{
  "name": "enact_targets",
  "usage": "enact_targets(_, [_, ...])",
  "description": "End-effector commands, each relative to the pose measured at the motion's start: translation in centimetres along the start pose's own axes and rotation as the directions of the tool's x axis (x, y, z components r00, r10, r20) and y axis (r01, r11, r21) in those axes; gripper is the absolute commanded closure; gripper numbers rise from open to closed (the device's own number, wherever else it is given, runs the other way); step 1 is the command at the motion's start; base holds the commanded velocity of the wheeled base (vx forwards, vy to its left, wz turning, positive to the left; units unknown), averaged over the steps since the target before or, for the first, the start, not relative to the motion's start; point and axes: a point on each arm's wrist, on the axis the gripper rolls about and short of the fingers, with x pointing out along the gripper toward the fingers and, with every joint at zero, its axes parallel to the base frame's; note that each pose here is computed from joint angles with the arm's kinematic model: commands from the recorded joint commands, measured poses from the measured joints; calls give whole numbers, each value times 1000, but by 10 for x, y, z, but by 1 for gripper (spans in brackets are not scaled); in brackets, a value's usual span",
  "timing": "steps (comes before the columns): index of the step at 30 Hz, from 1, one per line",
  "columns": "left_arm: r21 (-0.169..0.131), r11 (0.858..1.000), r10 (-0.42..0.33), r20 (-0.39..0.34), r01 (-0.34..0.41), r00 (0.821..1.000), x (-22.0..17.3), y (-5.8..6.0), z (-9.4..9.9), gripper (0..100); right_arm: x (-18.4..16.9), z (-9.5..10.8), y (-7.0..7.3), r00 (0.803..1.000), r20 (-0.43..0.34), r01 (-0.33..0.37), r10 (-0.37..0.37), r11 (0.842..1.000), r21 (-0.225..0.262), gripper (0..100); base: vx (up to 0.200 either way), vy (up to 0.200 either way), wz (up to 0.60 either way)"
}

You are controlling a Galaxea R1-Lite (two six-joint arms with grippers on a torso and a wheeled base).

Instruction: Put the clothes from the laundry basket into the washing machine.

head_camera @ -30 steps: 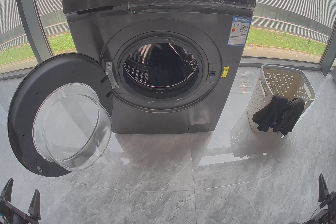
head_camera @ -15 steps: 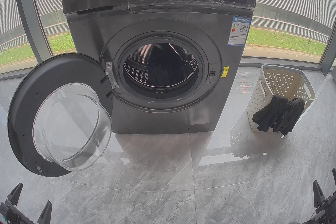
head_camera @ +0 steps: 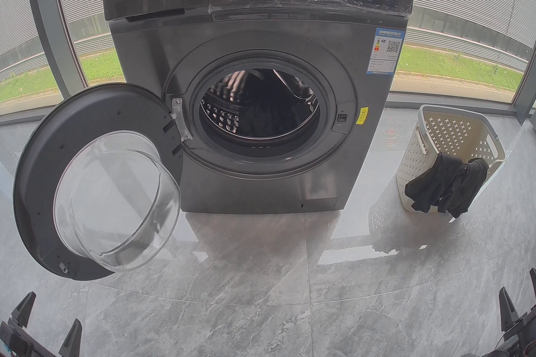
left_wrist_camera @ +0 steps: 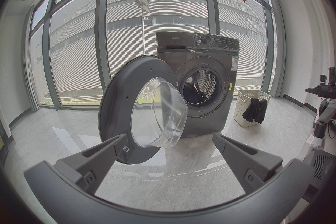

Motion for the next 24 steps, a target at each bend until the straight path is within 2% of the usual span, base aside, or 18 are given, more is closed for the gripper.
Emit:
enact_targets(1, [2, 1000, 1, -6, -1, 1000, 1, 0, -5, 0, 0, -5, 0, 1000, -4, 0, 0, 1000, 1, 0, 0, -200, 0])
enact_targets(24, [3, 1000, 0, -6, 0, 1000, 1, 0, -5, 0, 0, -5, 0, 1000, -4, 0, 0, 1000, 1, 0, 0, -200, 0])
